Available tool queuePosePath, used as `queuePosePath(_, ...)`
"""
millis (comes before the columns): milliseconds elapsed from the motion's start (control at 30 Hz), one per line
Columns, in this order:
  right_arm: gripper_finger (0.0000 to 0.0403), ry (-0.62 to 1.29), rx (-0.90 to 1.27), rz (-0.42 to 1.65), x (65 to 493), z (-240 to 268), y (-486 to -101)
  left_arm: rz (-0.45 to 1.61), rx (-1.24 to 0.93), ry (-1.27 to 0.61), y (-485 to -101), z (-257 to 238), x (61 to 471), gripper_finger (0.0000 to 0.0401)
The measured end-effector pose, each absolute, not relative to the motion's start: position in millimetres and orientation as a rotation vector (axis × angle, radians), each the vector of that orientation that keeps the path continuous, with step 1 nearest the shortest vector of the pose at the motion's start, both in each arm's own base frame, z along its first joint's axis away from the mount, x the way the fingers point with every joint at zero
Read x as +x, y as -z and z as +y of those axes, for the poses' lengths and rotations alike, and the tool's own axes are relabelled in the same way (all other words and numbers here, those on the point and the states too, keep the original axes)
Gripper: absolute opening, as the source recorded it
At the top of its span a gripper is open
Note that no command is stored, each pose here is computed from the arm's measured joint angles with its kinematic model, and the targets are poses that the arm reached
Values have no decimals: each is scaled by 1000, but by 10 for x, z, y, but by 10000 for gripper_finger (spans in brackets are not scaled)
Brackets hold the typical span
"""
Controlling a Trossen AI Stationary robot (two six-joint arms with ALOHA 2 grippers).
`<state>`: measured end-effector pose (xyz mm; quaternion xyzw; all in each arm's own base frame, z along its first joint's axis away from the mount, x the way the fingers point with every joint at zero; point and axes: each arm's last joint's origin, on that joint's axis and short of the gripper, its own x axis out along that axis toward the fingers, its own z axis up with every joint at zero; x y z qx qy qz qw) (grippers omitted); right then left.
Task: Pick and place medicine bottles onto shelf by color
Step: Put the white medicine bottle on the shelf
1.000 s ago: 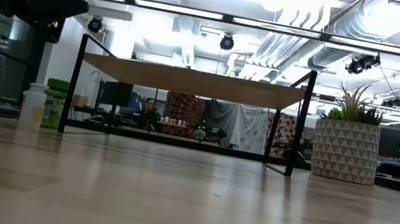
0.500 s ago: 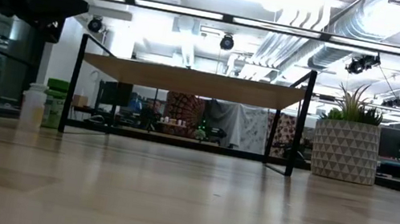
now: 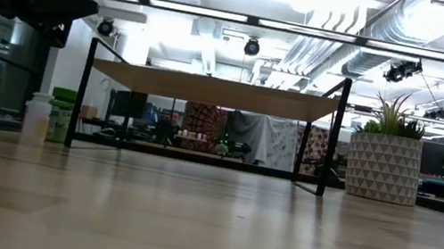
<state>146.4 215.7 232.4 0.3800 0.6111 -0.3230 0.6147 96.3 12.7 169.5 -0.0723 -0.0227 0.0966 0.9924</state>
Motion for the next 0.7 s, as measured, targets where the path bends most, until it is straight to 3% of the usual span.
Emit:
queuePosePath(567,302,781,832,1502,1548,2200,-2168,-45,-145,-194,-1694,128,962,3)
queuePosePath(700,286,785,826,1498,1547,2194,-2167,-45,-145,-194,-1694,127,963,3)
